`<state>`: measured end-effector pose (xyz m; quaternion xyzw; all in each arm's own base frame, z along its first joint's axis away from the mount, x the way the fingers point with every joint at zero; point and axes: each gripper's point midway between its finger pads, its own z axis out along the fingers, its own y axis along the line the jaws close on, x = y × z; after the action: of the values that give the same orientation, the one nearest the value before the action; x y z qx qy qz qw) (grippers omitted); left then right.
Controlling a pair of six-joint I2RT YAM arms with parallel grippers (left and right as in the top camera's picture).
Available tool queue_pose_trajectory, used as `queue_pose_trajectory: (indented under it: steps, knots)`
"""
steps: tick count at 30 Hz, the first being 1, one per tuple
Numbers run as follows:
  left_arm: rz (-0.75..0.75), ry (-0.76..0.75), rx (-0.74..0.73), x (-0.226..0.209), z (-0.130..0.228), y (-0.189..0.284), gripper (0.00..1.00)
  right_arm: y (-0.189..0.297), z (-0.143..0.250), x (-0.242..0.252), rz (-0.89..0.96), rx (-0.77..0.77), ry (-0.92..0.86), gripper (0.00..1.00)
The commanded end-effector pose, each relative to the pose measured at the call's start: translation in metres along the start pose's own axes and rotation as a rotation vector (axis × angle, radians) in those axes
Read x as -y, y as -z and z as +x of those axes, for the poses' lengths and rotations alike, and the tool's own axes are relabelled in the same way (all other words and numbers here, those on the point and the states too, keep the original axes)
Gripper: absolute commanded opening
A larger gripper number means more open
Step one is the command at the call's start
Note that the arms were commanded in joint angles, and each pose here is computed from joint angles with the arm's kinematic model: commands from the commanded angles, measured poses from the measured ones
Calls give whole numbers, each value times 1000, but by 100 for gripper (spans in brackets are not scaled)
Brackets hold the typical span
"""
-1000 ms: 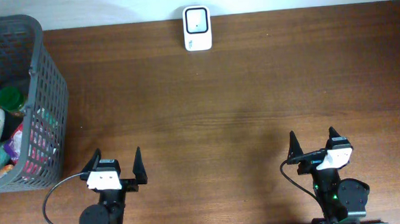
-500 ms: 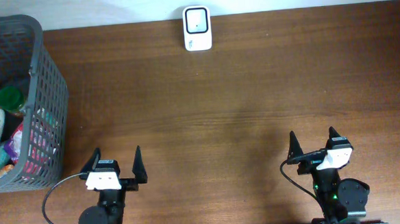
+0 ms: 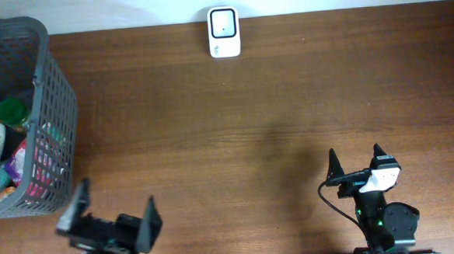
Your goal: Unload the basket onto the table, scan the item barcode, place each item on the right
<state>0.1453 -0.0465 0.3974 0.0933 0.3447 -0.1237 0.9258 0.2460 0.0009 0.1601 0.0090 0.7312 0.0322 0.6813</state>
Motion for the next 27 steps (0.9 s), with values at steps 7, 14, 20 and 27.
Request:
queue_pose_trajectory:
  steps: [7, 14, 20, 27]
  knots:
    - [-266, -222, 7, -70, -72, -138, 99, 0, 2, 3, 14, 1, -4, 99]
    - [-609, -345, -433, -180, -18, -244, 99, 0, 2, 3, 14, 1, -4, 99]
    - [-871, -459, -1038, -313, 54, -184, 99, 0, 2, 3, 14, 0, -4, 99]
    - [-1031, -382, -1496, -369, 114, -61, 99, 0, 2, 3, 14, 1, -4, 99]
